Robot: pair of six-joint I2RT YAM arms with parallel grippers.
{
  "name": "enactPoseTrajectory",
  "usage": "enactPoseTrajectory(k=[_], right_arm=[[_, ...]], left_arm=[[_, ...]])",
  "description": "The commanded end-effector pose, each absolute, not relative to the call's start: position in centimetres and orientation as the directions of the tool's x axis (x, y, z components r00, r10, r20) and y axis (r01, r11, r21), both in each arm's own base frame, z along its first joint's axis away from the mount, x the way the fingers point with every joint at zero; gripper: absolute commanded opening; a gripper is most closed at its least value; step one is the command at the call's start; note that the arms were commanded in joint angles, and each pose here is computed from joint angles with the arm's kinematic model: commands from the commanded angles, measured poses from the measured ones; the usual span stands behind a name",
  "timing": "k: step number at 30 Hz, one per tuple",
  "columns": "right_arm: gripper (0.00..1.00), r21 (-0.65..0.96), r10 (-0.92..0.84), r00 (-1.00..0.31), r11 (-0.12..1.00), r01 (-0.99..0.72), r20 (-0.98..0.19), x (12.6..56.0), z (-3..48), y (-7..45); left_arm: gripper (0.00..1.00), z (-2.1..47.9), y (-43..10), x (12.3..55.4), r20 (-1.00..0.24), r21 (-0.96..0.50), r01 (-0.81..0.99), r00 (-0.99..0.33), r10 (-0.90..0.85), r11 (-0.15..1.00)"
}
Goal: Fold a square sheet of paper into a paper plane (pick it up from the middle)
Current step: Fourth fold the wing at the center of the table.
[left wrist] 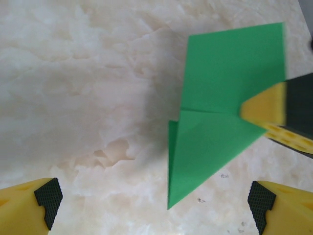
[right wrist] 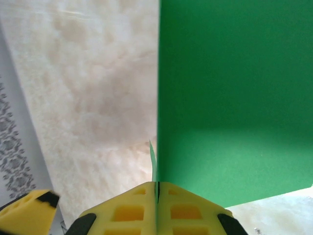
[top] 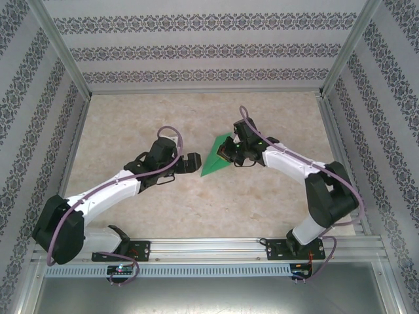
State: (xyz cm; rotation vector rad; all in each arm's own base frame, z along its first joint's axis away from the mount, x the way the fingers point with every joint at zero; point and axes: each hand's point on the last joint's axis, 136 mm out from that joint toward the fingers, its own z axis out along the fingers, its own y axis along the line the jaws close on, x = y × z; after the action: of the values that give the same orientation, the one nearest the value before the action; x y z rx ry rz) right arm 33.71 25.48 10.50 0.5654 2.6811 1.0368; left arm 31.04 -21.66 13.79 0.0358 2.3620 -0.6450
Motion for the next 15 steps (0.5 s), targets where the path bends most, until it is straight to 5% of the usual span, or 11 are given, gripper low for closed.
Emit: enactPoseTrajectory(k=[1, 15], right_arm=[[0.0, 0.646, 0.493, -0.869, 0.652, 0.397, 0.037, 33.4, 7.9, 25.4], [0.02, 0.554, 0.654, -0.747, 0.58, 0.597, 0.12, 32.6, 5.4, 22.3]], left_arm=[[0.99, 13.4, -24.2, 31.3, -0.734, -0.351, 0.387, -0.68, 0.007, 0.852], [0.92, 8.3, -29.6, 31.7, -0.768, -0.039, 0.633, -0.514, 0.382, 0.773]])
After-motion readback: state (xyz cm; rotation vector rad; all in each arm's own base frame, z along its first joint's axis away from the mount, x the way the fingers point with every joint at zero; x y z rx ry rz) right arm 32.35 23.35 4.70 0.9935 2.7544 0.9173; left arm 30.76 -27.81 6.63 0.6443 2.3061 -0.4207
